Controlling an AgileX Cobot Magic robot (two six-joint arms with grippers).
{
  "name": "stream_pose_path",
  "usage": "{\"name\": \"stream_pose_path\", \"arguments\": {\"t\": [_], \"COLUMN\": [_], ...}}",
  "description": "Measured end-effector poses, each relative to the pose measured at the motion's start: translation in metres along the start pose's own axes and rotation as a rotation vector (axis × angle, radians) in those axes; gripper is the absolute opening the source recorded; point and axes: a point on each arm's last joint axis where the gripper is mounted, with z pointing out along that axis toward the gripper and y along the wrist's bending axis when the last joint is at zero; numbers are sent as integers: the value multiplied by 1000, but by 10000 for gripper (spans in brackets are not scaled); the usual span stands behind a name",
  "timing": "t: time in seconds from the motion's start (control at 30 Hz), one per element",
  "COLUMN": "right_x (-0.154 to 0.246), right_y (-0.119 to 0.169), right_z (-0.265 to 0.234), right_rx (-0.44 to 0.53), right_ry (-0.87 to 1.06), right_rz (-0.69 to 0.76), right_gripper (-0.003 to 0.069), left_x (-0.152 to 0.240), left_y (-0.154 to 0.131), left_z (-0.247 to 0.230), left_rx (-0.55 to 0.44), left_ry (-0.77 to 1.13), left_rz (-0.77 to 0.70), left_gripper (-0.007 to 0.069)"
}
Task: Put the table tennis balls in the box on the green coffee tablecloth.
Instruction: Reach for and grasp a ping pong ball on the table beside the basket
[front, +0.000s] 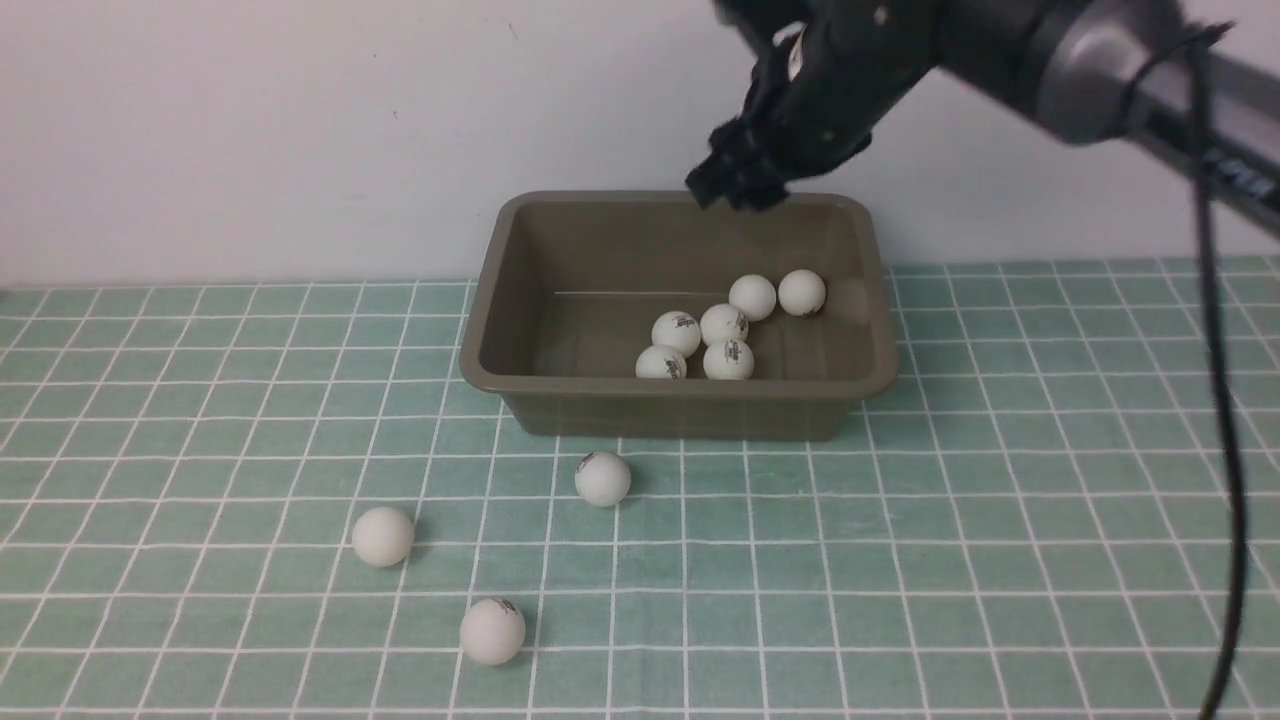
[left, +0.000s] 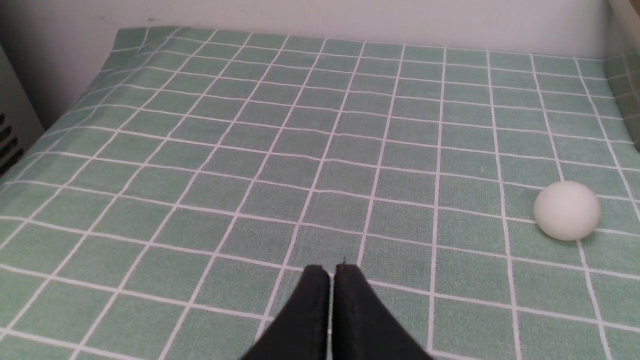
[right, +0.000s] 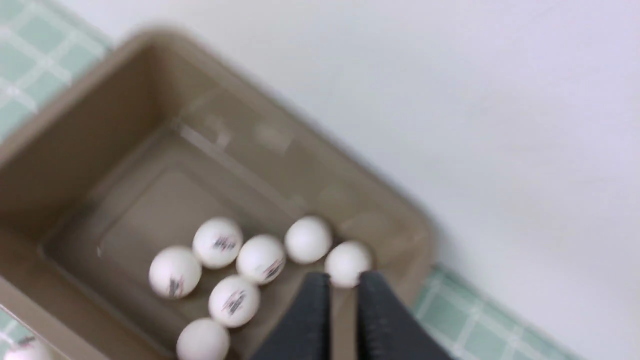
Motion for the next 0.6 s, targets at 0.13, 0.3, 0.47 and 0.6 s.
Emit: {"name": "stream_pose_path", "arguments": {"t": [0.13, 0.3, 0.47, 0.6], "right_x": [-9, -5, 27, 79], "right_y": [-14, -31, -37, -27], "right_z": [-58, -124, -184, -205], "right_rx": [40, 76, 87, 77], "right_ry": [-93, -150, -130, -127], "right_rz": [9, 38, 54, 40], "right_gripper": [2, -14, -15, -15], "left_x": [0, 0, -8, -16], "left_y": [0, 0, -5, -9], "left_z": [0, 0, 0, -2], "left_rx": [0, -1, 58, 147], "left_ry": [0, 0, -82, -156], "left_rz": [0, 3, -166, -481], "left_gripper": [-4, -4, -4, -4]}}
